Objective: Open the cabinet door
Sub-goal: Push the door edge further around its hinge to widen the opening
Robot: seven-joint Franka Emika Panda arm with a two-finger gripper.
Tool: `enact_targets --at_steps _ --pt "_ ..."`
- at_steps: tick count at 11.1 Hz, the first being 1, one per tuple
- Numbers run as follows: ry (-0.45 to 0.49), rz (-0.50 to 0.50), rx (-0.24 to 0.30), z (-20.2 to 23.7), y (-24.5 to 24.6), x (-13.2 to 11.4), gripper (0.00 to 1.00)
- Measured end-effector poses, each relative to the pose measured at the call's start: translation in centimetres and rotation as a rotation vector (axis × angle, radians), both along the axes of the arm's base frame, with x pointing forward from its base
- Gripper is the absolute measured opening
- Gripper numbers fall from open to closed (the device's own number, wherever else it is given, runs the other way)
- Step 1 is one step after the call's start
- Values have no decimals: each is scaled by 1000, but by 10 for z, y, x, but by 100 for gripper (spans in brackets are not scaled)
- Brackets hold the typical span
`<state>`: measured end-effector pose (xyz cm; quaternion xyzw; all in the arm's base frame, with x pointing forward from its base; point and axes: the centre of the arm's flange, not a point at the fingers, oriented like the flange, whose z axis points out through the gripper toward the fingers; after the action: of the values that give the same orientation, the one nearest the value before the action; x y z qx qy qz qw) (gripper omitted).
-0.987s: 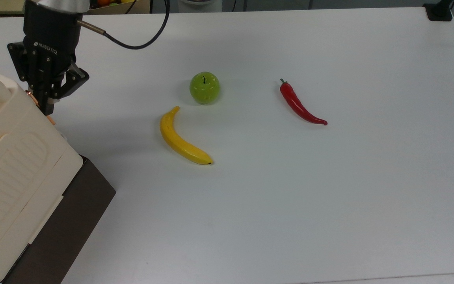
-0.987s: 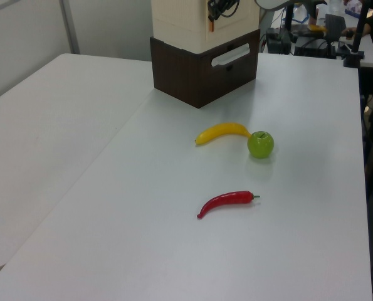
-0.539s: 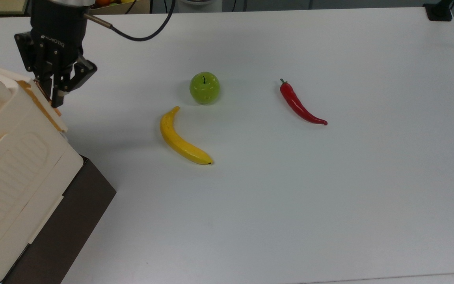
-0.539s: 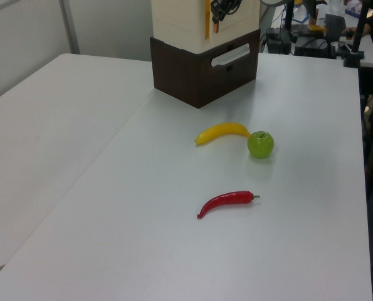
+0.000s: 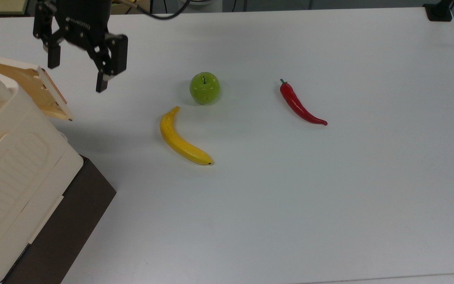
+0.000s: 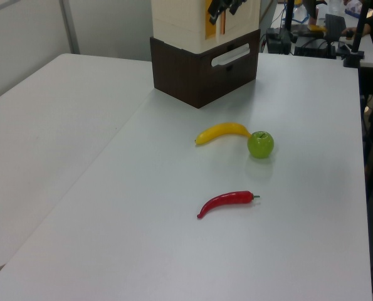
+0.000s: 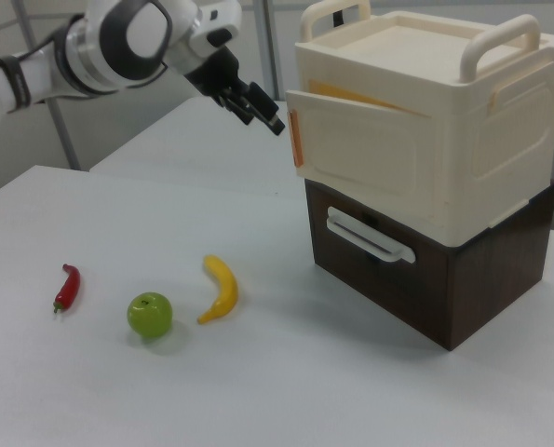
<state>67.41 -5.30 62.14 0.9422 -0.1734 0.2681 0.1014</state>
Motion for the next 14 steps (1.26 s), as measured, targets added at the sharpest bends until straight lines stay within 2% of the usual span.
enact_targets --at_steps 4,5,7,10,14 --pt "-74 -8 4 56 -1 -24 100" --pt "-92 -8 3 63 -1 -25 100" --pt "-187 10 -5 77 -4 -21 100" --pt "-263 21 -14 63 -18 -3 100" --pt "-236 17 -14 28 -28 16 100"
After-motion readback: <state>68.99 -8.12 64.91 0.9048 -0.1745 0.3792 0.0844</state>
